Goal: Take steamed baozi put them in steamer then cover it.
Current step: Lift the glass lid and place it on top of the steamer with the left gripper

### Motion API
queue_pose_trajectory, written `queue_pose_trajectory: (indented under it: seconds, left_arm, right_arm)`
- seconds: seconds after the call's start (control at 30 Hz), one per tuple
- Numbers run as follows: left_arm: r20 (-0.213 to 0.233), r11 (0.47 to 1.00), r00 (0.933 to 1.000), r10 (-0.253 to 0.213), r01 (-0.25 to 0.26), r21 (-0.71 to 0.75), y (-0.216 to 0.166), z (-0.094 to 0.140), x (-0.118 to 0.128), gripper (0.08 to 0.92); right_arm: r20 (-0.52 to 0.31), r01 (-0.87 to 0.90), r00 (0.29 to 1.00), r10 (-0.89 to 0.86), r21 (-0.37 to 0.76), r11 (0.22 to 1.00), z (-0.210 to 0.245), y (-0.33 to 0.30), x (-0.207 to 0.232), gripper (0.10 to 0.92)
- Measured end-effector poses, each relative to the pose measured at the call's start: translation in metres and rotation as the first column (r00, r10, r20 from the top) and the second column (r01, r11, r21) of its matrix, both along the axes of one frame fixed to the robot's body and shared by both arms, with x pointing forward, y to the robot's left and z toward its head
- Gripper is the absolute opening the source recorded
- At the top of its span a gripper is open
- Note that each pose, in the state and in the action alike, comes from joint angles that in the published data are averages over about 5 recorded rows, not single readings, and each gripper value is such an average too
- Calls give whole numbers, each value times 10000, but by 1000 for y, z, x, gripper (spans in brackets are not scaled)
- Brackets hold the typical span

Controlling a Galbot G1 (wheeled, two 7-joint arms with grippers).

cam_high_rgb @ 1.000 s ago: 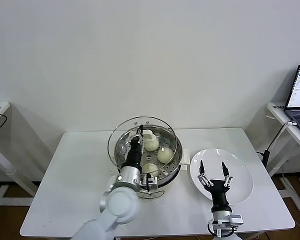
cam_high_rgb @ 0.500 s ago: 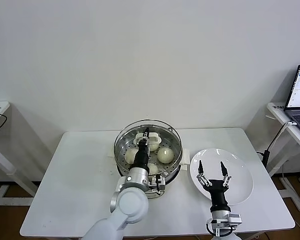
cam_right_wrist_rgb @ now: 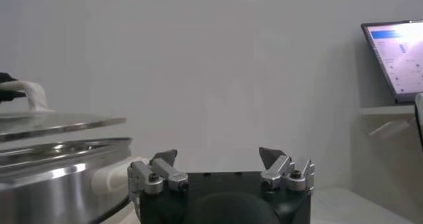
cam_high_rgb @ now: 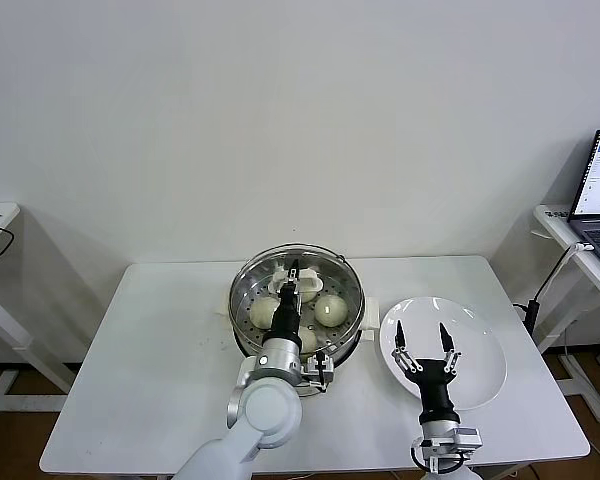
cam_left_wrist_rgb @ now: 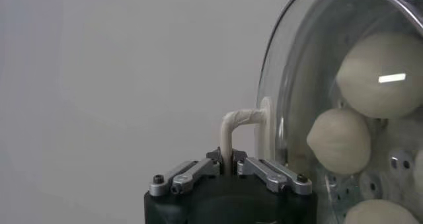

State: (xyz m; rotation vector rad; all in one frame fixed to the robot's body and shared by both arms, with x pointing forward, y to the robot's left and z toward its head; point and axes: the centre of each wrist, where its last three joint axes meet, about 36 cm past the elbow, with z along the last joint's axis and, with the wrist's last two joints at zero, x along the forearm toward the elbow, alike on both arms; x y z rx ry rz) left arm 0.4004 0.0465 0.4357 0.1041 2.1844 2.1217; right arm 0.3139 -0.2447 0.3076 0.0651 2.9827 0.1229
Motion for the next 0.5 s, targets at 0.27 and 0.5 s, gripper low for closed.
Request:
queue_pose_trajectory:
  seconds: [0.27,0.5]
  left_arm:
    - [-62,10000,10000,15,-15,-3,-3,-3,-1,189]
    - [-108,10000,9999,22,-22,11,-5,-6,-2,189]
  right_arm:
    - [-8,-30,10000,30,-12,10000,0,1,0,823]
    - [0,-73,10000,73,-8,10000,0,2,0,823]
